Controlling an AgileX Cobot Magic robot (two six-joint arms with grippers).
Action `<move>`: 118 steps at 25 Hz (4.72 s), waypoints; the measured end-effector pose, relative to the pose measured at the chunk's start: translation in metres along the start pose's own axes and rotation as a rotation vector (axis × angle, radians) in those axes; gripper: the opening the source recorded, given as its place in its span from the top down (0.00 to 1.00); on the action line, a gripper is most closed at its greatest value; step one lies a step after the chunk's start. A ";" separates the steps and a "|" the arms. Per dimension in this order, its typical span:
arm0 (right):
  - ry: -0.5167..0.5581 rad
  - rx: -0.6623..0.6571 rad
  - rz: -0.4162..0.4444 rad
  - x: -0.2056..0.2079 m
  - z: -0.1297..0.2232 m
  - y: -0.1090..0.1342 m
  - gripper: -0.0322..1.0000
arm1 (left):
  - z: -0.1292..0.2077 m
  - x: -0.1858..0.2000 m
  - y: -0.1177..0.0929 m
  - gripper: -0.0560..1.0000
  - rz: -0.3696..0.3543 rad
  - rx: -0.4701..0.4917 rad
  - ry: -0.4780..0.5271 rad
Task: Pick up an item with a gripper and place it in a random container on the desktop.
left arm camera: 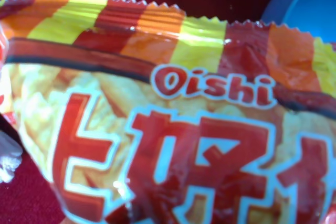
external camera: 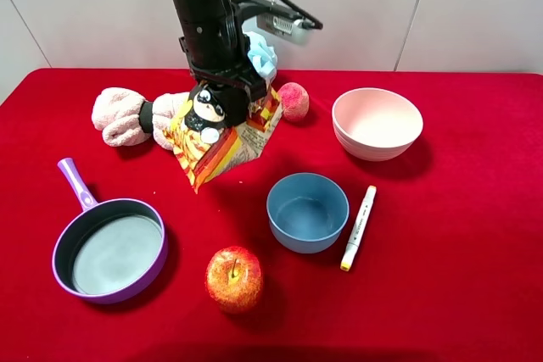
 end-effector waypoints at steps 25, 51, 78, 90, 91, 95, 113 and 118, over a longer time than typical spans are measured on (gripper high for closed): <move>0.000 0.000 0.000 0.000 0.000 0.000 0.30 | 0.100 0.039 -0.018 0.71 -0.059 0.103 0.051; 0.000 0.000 0.000 0.000 0.000 0.000 0.30 | 0.198 -0.025 -0.014 0.73 -0.188 0.097 0.061; 0.000 0.000 0.000 0.000 0.000 0.000 0.30 | 0.196 -0.039 -0.014 0.05 -0.192 0.148 -0.024; 0.000 0.000 0.000 0.000 0.000 0.000 0.30 | 0.170 -0.001 -0.014 0.01 -0.176 0.186 -0.038; 0.000 0.000 0.000 0.000 0.000 0.000 0.30 | 0.168 0.005 -0.015 0.01 -0.171 0.191 -0.035; 0.000 0.000 0.000 0.000 0.000 0.000 0.30 | 0.168 0.023 -0.018 0.01 -0.156 0.207 0.015; 0.000 0.000 0.000 0.000 0.000 0.000 0.30 | 0.220 0.099 -0.044 0.01 -0.140 0.267 -0.172; 0.000 0.000 0.000 0.000 0.000 0.000 0.30 | 0.256 0.110 -0.054 0.01 -0.149 0.261 -0.280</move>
Point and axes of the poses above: a point on each arm's last joint axis where the gripper is mounted, x pointing back along that axis away from the gripper, y along the wrist's bending axis when the last joint is at zero, z = x × y, the point moved 6 cm from there along -x, pointing out along that axis toward the gripper, and after that the axes turned 4 degrees about x, right-handed, at the moved point
